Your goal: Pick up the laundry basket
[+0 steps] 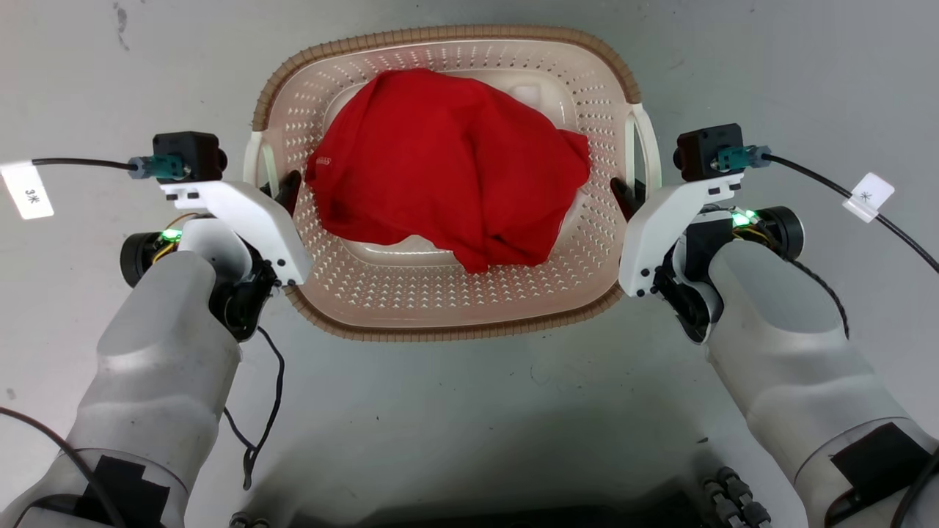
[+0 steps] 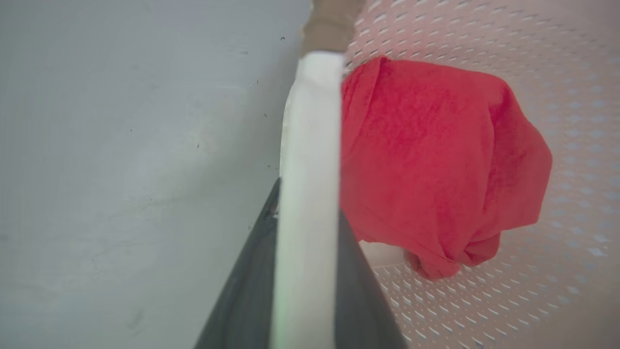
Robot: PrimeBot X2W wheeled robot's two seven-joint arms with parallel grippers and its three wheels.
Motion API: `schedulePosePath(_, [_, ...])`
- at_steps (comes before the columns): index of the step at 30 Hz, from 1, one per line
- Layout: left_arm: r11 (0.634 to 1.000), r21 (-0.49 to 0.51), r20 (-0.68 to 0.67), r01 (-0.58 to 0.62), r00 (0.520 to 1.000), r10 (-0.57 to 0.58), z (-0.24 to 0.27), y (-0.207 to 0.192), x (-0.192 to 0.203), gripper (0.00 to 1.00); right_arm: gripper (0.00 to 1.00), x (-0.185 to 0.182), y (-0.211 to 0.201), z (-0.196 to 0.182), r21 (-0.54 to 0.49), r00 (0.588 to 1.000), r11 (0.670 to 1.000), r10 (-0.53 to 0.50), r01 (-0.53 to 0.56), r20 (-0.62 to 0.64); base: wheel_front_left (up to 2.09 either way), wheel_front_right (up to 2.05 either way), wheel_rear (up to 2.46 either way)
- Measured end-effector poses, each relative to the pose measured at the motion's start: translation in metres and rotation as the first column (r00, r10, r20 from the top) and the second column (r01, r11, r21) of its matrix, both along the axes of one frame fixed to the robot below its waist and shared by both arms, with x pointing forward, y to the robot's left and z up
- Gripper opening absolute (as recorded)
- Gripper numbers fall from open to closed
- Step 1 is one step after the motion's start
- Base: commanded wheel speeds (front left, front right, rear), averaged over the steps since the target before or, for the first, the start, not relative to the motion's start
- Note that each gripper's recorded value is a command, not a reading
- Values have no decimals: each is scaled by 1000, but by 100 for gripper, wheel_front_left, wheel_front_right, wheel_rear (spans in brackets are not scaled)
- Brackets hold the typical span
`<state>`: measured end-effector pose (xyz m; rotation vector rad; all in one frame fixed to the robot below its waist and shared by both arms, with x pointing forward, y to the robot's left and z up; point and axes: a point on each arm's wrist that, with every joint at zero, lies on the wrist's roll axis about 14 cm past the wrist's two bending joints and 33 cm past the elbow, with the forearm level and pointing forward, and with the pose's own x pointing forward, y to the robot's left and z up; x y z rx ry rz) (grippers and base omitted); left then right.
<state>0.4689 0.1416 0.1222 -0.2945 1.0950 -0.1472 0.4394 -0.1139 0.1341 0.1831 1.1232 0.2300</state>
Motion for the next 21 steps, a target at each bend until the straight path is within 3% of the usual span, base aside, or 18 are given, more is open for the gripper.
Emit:
schedulePosePath(11, [999,-24,-19,33,999,-34,22,-12,-4,0,0,-9,2,15,-2,998,1000,18,-19,-54,0,0,0])
schedulePosePath(21, [998,-61,-36,23,999,-25,74,-22,-10,0,0,-19,-1,61,-13,994,999,30,-31,-103,0,0,0])
